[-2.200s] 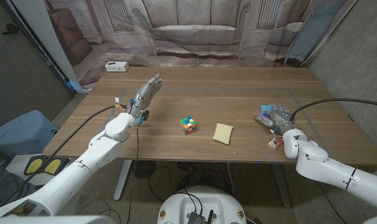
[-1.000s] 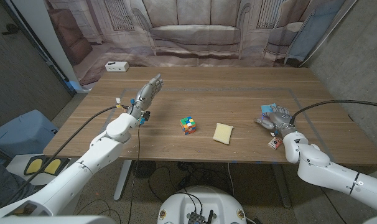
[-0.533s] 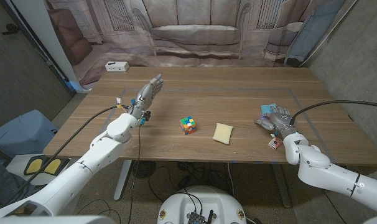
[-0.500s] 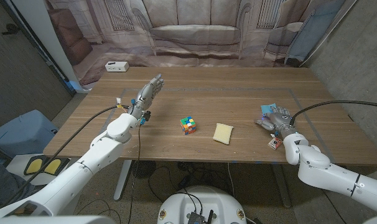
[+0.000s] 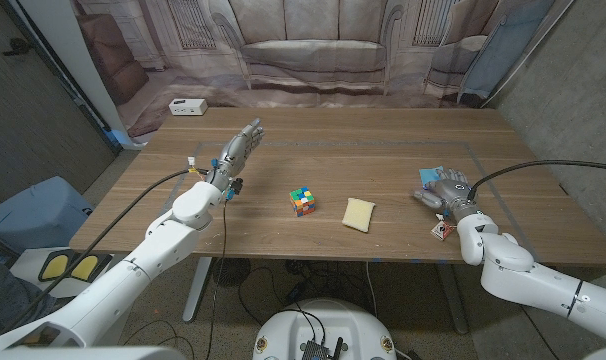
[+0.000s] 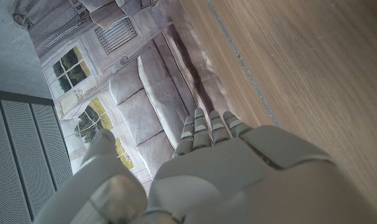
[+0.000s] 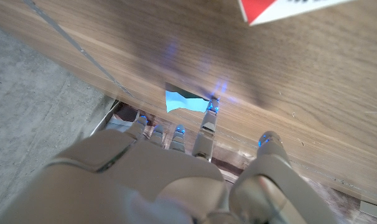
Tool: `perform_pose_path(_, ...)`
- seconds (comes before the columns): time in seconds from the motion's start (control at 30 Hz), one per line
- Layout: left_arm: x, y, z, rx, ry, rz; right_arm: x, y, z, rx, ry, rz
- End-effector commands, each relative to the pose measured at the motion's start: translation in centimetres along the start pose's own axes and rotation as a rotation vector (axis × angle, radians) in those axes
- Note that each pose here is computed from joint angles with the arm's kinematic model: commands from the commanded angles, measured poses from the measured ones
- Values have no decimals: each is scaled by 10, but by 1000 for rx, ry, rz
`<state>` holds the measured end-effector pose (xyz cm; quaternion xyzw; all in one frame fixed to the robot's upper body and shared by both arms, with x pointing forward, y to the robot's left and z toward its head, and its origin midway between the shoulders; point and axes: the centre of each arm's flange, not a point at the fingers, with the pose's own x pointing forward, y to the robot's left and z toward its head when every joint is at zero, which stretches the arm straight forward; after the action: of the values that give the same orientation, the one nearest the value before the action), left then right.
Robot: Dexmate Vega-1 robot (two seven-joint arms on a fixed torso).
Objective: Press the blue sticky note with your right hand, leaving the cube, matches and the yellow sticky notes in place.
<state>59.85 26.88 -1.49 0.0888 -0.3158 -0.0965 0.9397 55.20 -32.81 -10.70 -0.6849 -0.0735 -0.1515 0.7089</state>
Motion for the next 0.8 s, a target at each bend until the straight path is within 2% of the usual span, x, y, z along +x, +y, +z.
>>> perform_pose_path(0.03,0,-1,1,2,0,1,-1,-6,3,10,-20,-27)
perform_pose_path(0.8,4,-3,3,7,0,-10,-6,-13,2,38,-27,-77)
